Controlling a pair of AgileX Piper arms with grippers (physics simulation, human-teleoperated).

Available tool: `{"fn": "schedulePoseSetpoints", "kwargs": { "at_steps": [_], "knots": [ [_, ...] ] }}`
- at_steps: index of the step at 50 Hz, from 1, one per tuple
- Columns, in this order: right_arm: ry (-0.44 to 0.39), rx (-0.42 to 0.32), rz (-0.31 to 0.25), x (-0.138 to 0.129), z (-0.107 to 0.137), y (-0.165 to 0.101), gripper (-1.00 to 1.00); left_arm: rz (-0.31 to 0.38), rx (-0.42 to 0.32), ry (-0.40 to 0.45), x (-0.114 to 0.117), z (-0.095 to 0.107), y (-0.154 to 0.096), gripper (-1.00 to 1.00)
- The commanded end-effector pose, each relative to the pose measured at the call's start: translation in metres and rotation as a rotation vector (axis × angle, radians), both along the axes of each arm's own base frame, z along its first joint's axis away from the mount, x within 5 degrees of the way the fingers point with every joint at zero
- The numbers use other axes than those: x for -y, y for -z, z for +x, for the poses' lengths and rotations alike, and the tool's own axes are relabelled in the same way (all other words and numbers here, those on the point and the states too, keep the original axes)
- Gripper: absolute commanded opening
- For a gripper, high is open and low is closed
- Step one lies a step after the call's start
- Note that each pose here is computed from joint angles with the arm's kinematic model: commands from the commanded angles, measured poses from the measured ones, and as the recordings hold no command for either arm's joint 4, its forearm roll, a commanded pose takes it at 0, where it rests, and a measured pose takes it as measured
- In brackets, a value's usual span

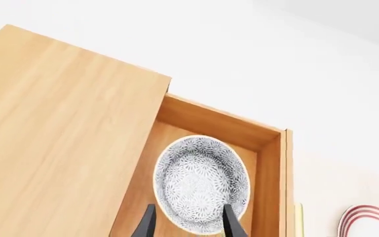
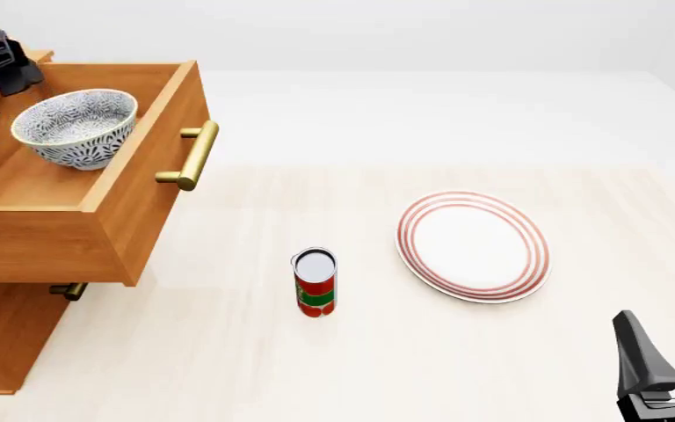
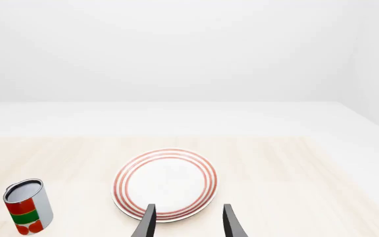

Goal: Put the bowl in the top drawer of the cabinet.

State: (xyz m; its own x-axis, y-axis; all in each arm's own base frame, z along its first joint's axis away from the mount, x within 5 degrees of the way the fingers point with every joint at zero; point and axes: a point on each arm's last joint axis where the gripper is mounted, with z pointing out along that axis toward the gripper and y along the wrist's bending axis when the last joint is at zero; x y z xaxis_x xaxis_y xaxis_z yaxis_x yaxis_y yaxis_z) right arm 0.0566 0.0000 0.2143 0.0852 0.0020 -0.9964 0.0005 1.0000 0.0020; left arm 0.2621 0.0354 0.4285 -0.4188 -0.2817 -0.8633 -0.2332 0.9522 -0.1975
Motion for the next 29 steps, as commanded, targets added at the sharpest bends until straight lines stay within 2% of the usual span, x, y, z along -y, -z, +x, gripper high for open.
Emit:
{"fn": "schedulePoseSetpoints", "kwargs": {
  "at_steps": [1,8,10,14,22,29],
  "knots": [
    [0.000,0.000,0.000,0.000,0.000,0.000,1.00,0.016,0.065,0.018,0.007,-0.026,-0.025,1.00],
    [0.000,0.000,0.000,0.000,0.000,0.000,1.00,0.011,0.093,0.031,0.013,-0.043,-0.031,1.00],
    [0.000,0.000,0.000,0.000,0.000,0.000,1.00,-0.020,0.126,0.039,0.018,-0.050,-0.036,1.00],
    [0.000,0.000,0.000,0.000,0.000,0.000,1.00,-0.035,0.174,0.056,0.024,-0.064,-0.044,1.00],
    [0.000,0.000,0.000,0.000,0.000,0.000,1.00,-0.063,0.206,0.130,0.040,-0.086,-0.043,1.00],
    [0.000,0.000,0.000,0.000,0.000,0.000,1.00,-0.073,0.285,0.212,0.051,-0.121,-0.044,1.00]
  ]
}}
